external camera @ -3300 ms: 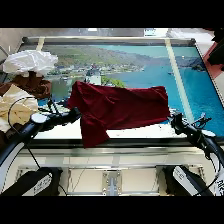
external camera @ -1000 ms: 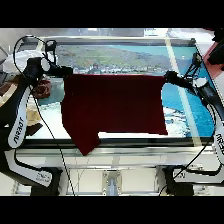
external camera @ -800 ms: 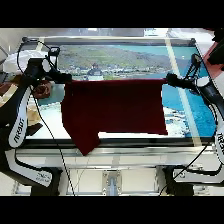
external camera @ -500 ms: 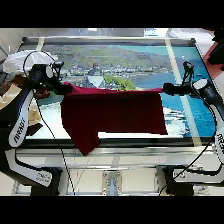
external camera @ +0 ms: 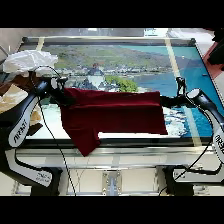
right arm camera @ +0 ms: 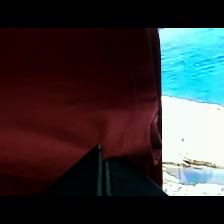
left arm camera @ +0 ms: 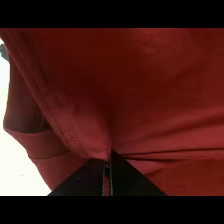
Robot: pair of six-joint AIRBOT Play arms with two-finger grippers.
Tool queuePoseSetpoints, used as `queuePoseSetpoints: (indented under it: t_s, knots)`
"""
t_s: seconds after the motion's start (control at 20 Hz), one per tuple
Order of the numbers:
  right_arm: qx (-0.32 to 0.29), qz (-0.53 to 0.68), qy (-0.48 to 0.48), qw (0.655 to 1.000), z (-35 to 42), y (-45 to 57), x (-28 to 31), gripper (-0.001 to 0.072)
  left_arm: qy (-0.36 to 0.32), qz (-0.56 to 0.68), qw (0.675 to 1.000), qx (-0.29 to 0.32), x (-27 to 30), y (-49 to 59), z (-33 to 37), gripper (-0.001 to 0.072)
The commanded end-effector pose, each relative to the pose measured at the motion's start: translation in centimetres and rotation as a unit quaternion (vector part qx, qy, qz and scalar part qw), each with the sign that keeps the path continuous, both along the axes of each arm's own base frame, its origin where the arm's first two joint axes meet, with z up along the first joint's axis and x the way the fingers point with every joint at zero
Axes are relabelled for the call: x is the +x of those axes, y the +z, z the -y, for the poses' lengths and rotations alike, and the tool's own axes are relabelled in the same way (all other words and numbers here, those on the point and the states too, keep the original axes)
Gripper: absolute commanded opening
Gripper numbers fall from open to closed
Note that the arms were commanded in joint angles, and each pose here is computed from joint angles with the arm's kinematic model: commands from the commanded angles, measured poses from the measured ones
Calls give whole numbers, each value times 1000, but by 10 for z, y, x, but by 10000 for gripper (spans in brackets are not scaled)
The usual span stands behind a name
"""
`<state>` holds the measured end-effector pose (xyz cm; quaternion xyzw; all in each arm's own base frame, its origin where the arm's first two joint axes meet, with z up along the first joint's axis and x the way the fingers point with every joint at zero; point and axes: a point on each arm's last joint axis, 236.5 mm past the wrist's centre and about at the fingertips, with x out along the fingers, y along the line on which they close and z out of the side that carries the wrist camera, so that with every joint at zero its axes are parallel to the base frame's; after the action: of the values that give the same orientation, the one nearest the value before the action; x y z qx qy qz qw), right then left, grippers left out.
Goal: Fold the shirts.
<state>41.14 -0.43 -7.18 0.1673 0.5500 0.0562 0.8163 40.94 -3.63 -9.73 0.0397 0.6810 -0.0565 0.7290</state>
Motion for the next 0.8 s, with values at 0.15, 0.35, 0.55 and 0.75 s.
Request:
queuePoseSetpoints:
  t_s: [0.15, 0.35, 0.55, 0.75]
  knots:
    - [32, -14, -16, 999, -9, 3, -7, 314, 1, 0, 1000, -2, -3, 10, 1, 525]
    - [15, -5, 6, 1000, 6, 48, -20, 329, 0, 124, 992, -10, 14, 102, 1, 525]
    - [-114, -22, -33, 993, 86, 88, -65, 330, 22, 194, 980, -35, -29, 168, 4, 525]
    - [-138, -21, -100, 985, 132, 109, -92, 347, 126, 114, 979, -108, -124, 102, 25, 525]
